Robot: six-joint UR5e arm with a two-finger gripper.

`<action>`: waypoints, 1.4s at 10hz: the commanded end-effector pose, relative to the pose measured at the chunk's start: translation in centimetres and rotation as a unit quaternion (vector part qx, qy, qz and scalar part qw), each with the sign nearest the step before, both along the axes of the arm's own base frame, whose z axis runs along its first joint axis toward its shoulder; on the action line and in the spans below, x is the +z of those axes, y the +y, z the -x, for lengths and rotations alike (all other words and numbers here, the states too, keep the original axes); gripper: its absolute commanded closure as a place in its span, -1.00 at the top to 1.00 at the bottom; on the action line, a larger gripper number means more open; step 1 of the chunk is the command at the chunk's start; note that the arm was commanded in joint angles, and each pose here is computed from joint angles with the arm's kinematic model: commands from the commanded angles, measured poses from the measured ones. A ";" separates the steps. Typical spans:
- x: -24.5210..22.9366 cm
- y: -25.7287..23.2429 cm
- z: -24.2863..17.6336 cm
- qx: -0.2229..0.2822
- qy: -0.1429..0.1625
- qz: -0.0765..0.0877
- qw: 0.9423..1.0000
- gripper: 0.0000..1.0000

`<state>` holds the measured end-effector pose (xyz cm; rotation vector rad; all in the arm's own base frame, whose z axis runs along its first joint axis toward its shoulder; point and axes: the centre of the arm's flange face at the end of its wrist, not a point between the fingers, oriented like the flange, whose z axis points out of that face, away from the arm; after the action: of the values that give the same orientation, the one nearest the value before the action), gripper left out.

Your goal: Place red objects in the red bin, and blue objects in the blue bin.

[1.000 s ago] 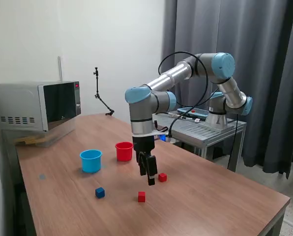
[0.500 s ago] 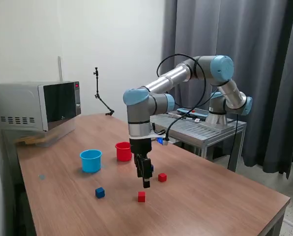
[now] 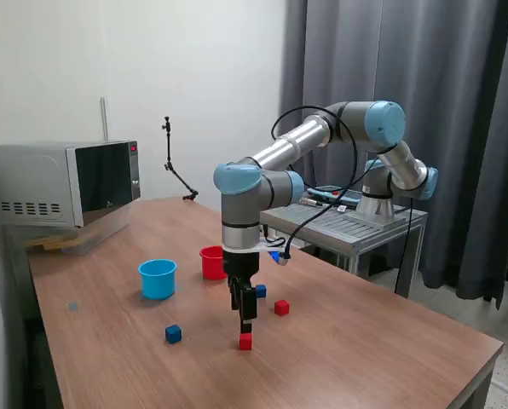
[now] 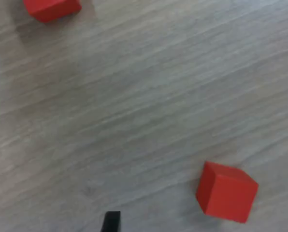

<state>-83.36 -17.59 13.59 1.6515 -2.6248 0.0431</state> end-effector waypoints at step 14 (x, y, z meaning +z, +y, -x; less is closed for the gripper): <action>-1.6 -4.3 -0.5 -0.078 0.012 -0.011 0.997 1.00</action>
<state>-82.95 -21.86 12.12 1.4793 -2.7161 -0.0113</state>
